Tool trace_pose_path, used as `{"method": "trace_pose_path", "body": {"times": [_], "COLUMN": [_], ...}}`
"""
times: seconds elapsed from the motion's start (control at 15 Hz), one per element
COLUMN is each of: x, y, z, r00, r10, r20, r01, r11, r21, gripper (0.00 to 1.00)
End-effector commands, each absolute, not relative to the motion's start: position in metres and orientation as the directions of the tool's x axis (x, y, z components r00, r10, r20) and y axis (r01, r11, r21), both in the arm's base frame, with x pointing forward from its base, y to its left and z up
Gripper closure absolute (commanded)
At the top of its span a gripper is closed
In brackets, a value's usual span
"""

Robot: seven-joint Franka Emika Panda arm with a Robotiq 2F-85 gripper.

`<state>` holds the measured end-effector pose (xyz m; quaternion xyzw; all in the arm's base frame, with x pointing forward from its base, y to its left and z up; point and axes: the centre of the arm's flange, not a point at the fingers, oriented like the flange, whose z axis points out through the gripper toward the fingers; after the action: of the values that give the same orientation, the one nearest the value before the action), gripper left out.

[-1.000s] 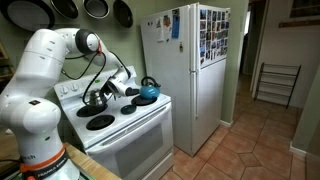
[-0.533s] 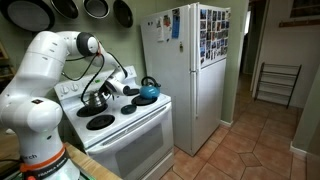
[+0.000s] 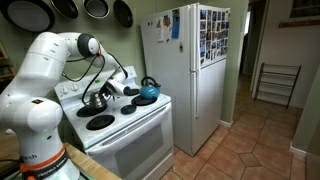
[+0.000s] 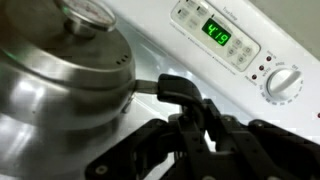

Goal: Pick up the silver stove top kettle on the middle of the rear stove plate and put it on the left rear stove plate

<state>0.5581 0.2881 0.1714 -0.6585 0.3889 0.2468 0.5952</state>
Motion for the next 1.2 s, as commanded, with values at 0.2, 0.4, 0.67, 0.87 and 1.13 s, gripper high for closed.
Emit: {"method": "trace_pose_path", "body": {"times": [0.2,0.4,0.67,0.87,1.13], "x": [0.566,0.567,0.568,0.565,0.561], "y": [0.313,0.322,0.330,0.332,0.337], "z": [0.167,0.162,0.153,0.148,0.145], "r00": [0.539,0.511,0.466,0.458,0.464], "r10": [-0.172,-0.159,-0.157,-0.165,-0.163], "r20": [-0.825,-0.845,-0.871,-0.873,-0.871], "r01": [-0.835,-0.855,-0.881,-0.887,-0.886], "r11": [0.019,0.011,-0.001,-0.030,-0.087], "r21": [-0.549,-0.519,-0.472,-0.460,-0.456], "gripper": [0.96,0.96,0.96,0.96,0.96]}}
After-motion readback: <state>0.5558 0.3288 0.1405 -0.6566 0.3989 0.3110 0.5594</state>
